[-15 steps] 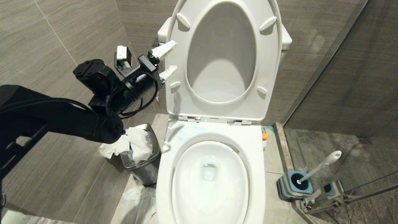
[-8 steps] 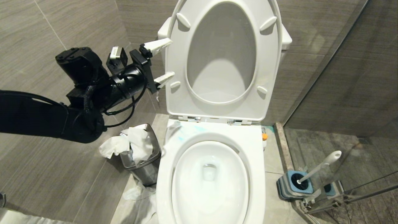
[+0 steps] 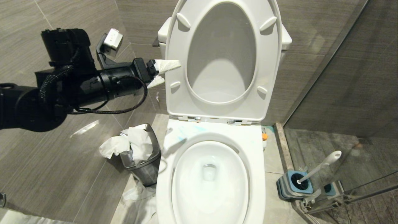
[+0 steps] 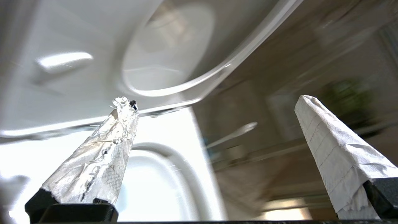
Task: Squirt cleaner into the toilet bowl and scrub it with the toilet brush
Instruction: Pour in the cleaning agent
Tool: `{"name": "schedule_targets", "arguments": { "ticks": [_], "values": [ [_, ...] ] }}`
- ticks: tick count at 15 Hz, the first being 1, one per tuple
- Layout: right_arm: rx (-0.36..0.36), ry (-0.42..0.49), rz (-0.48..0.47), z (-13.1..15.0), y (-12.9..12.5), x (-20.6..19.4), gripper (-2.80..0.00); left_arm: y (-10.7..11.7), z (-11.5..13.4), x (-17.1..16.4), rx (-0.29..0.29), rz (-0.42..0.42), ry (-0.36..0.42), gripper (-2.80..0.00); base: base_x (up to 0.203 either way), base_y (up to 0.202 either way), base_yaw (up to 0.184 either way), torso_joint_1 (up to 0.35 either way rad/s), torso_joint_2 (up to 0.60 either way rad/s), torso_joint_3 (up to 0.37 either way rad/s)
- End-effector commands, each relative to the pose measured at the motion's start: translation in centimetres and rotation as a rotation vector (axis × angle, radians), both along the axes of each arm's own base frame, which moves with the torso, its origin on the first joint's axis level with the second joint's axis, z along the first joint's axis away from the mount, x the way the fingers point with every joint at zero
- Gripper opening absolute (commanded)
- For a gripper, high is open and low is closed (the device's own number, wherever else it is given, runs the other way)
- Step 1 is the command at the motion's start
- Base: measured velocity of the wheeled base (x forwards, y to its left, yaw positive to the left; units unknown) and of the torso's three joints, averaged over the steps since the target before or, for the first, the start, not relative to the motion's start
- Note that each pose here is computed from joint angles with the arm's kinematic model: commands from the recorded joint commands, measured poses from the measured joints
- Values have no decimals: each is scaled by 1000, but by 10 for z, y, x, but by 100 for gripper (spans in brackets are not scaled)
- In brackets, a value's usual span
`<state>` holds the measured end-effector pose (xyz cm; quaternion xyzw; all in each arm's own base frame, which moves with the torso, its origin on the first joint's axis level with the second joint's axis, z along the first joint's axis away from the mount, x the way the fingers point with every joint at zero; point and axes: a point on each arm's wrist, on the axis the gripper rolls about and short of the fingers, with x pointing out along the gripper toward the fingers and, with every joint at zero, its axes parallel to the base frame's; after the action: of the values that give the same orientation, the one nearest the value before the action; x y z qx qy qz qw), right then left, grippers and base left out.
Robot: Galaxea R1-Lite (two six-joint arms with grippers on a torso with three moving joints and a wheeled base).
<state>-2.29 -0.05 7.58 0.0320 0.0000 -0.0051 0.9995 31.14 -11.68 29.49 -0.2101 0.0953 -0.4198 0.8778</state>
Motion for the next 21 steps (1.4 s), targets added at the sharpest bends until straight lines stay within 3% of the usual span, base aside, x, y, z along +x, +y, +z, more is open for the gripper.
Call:
{"name": "schedule_targets", "arguments": {
  "ticks": [1, 4, 9, 14, 21],
  "values": [
    [0, 0, 1, 0, 0, 0, -280, 13, 33, -35, 140, 63, -175, 0, 0, 0, 0, 0, 0, 0],
    [0, 0, 1, 0, 0, 0, -280, 27, 65, -69, 203, 202, -280, 0, 0, 0, 0, 0, 0, 0],
    [0, 0, 0, 0, 0, 0, -280, 51, 99, -132, 222, 356, -416, 0, 0, 0, 0, 0, 0, 0],
    [0, 0, 1, 0, 0, 0, -280, 68, 112, -180, 213, 403, -463, 0, 0, 0, 0, 0, 0, 0],
    [0, 0, -1, 0, 0, 0, -280, 79, 123, -213, 212, 435, -564, 0, 0, 0, 0, 0, 0, 0]
  ]
}}
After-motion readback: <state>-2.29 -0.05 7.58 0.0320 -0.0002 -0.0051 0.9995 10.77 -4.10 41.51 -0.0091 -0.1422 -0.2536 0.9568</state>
